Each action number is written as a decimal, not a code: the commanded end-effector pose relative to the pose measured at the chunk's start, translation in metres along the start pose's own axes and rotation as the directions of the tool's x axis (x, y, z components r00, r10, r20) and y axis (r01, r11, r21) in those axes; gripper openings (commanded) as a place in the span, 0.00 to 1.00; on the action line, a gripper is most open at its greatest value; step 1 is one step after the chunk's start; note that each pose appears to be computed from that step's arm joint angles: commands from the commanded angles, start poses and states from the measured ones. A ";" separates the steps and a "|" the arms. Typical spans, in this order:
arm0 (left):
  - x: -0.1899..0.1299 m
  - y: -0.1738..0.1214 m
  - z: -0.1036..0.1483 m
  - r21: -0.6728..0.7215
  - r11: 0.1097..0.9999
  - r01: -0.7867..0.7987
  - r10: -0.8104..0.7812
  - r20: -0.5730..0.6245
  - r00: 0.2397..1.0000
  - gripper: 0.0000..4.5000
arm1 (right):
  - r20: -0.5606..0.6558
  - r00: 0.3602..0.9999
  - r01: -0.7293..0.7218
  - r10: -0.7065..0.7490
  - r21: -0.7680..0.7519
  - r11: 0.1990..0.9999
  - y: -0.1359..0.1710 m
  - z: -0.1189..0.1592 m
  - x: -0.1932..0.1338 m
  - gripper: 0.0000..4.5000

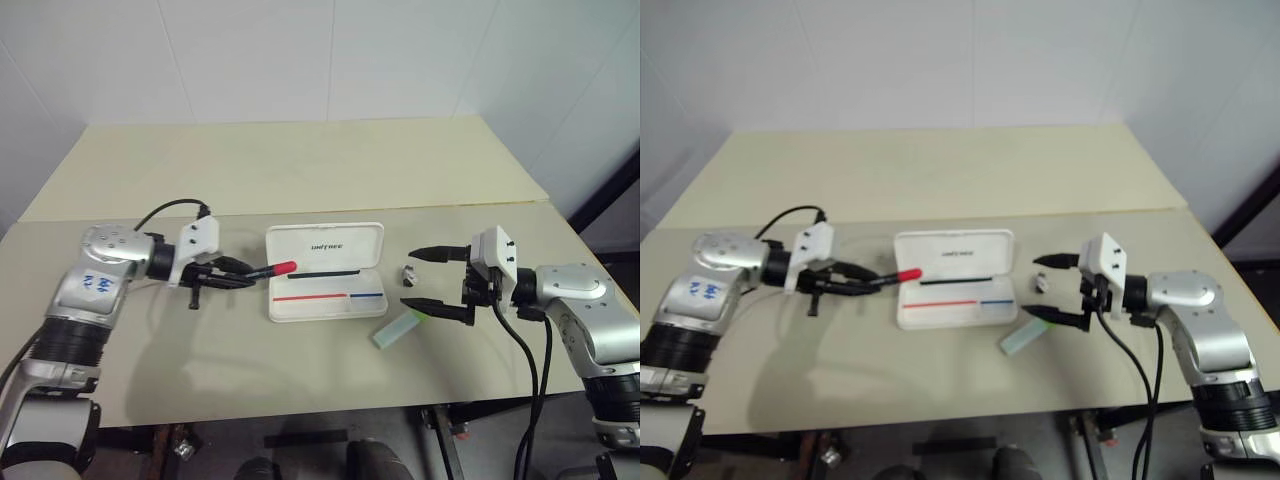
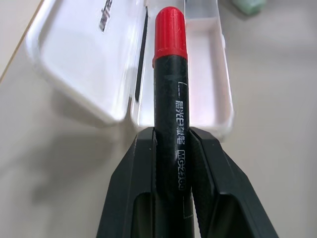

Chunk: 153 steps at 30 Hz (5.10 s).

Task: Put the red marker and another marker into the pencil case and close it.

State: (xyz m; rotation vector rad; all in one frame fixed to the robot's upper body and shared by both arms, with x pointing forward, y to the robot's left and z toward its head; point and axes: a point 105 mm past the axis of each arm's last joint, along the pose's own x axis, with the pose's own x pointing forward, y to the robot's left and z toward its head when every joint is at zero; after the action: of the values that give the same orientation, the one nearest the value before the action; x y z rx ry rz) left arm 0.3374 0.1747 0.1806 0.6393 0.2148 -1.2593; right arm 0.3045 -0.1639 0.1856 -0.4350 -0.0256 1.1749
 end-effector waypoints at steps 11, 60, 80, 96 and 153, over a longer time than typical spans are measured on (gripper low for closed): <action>0.058 0.005 0.029 0.001 0.999 0.032 -0.032 0.049 0.998 0.12 | 0.023 0.998 0.066 -0.065 -0.048 0.997 -0.004 0.013 -0.018 1.00; 0.021 -0.024 0.064 0.081 0.989 0.123 -0.141 0.299 0.944 0.99 | -0.013 0.998 0.064 -0.064 -0.044 0.997 -0.006 0.026 -0.028 1.00; -0.064 -0.028 -0.005 0.121 0.993 0.000 -0.011 0.094 0.995 0.99 | -0.383 0.828 -0.530 0.410 -0.295 0.795 -0.011 -0.007 -0.002 1.00; -0.063 -0.048 -0.004 0.069 0.997 -0.020 0.014 0.086 0.996 0.99 | -0.567 0.644 -0.724 0.513 -0.236 0.648 -0.008 -0.049 0.013 1.00; -0.045 -0.038 -0.012 0.074 0.997 0.001 -0.008 0.099 0.995 1.00 | -0.439 0.817 -0.515 0.373 -0.267 0.814 -0.016 0.024 0.026 0.24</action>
State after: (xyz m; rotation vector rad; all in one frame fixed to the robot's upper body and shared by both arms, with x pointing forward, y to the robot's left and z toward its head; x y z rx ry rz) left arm 0.2884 0.2135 0.1758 0.6144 0.1114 -1.3038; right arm 0.3226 -0.1424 0.1999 -1.0406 0.2062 1.5908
